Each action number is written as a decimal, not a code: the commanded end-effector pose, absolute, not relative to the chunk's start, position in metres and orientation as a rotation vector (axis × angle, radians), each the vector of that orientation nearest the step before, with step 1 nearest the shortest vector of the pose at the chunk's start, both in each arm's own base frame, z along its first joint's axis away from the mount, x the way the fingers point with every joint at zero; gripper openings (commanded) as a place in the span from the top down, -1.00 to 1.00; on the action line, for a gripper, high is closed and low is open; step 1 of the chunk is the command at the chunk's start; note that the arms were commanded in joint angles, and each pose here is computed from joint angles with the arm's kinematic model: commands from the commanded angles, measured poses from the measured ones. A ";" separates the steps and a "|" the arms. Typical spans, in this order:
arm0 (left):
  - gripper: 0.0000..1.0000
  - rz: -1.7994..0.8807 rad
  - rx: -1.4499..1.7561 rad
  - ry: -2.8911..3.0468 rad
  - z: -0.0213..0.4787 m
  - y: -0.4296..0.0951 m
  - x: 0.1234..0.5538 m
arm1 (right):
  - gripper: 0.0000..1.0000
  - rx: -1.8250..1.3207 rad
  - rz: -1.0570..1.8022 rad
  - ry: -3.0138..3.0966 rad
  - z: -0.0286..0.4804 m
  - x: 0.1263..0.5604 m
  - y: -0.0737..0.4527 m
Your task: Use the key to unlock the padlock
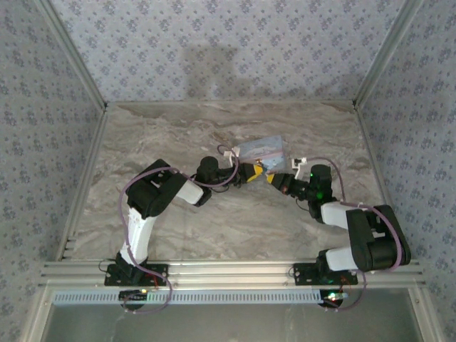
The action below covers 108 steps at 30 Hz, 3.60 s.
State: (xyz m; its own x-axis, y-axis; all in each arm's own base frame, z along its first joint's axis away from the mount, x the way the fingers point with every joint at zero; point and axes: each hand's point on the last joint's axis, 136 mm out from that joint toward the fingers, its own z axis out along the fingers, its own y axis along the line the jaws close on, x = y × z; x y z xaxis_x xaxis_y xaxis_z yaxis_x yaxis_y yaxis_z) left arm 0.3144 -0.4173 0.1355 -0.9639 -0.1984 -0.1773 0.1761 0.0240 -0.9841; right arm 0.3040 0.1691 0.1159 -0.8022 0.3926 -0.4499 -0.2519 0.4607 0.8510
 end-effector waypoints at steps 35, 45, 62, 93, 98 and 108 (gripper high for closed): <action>1.00 -2.085 0.041 1.948 0.153 -0.416 0.311 | 1.00 0.086 1.367 2.064 0.129 0.293 0.168; 1.00 -2.089 0.046 1.941 0.156 -0.416 0.312 | 1.00 0.096 1.361 2.063 0.131 0.296 0.166; 1.00 -2.114 0.088 1.951 0.157 -0.422 0.305 | 1.00 0.072 1.384 2.059 0.136 0.308 0.176; 1.00 -2.135 0.183 1.936 0.166 -0.426 0.293 | 1.00 0.236 1.369 2.102 0.139 0.335 0.154; 1.00 -2.139 0.191 1.929 0.168 -0.429 0.293 | 1.00 0.279 1.434 2.091 0.142 0.340 0.155; 1.00 -2.144 0.185 1.927 0.169 -0.431 0.294 | 1.00 0.197 1.382 2.124 0.138 0.333 0.168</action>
